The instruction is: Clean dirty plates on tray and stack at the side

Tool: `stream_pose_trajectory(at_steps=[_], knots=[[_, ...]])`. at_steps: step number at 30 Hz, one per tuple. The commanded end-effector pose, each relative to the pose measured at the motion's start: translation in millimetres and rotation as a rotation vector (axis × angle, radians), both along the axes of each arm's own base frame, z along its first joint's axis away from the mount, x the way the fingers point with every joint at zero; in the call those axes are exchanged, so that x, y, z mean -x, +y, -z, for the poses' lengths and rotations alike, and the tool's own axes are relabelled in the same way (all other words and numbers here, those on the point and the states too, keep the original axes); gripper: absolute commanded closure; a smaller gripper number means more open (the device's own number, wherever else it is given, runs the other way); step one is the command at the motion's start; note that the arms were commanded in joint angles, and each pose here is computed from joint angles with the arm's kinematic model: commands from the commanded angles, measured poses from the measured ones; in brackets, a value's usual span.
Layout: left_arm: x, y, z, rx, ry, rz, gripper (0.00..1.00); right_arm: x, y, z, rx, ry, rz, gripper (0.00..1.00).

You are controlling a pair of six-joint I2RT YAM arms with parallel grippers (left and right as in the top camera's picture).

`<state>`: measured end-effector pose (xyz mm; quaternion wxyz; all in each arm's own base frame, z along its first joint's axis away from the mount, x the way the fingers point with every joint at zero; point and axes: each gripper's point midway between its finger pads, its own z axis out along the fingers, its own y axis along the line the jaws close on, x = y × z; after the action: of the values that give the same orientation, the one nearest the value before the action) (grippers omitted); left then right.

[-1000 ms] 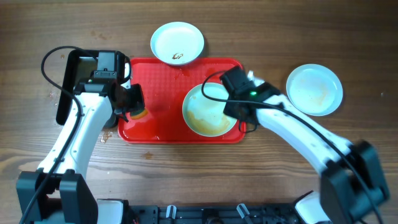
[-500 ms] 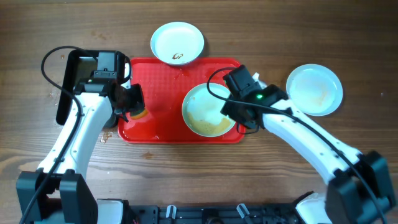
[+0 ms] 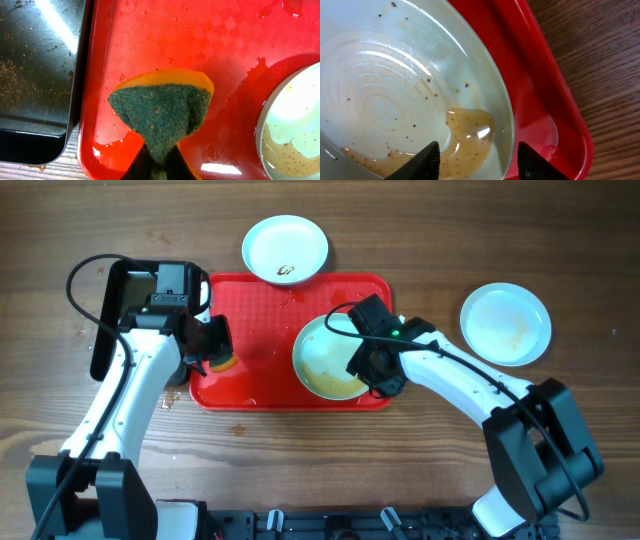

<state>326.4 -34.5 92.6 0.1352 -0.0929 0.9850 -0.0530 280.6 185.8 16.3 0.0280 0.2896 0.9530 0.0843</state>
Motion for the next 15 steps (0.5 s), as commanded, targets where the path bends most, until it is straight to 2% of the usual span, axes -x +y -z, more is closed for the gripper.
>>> stream_pose_trajectory(at_steps=[1, 3, 6, 8, 15], knots=[[2, -1, 3, 0.011, 0.016, 0.011, 0.96, 5, -17, 13, 0.051, 0.026, 0.085, 0.5], [3, -1, 3, 0.011, 0.017, 0.011, 0.96, 2, -23, 14, 0.064, 0.021, 0.104, 0.61], [3, -1, 3, 0.011, 0.018, 0.011, 0.96, -3, -32, 14, 0.063, 0.02, 0.137, 0.63], [3, -1, 3, 0.011, 0.018, 0.011, 0.96, -8, -38, 13, 0.069, 0.01, 0.156, 0.75], [3, -1, 3, 0.01, 0.018, 0.011, 0.96, -18, -33, 22, 0.055, -0.014, 0.148, 0.8]])
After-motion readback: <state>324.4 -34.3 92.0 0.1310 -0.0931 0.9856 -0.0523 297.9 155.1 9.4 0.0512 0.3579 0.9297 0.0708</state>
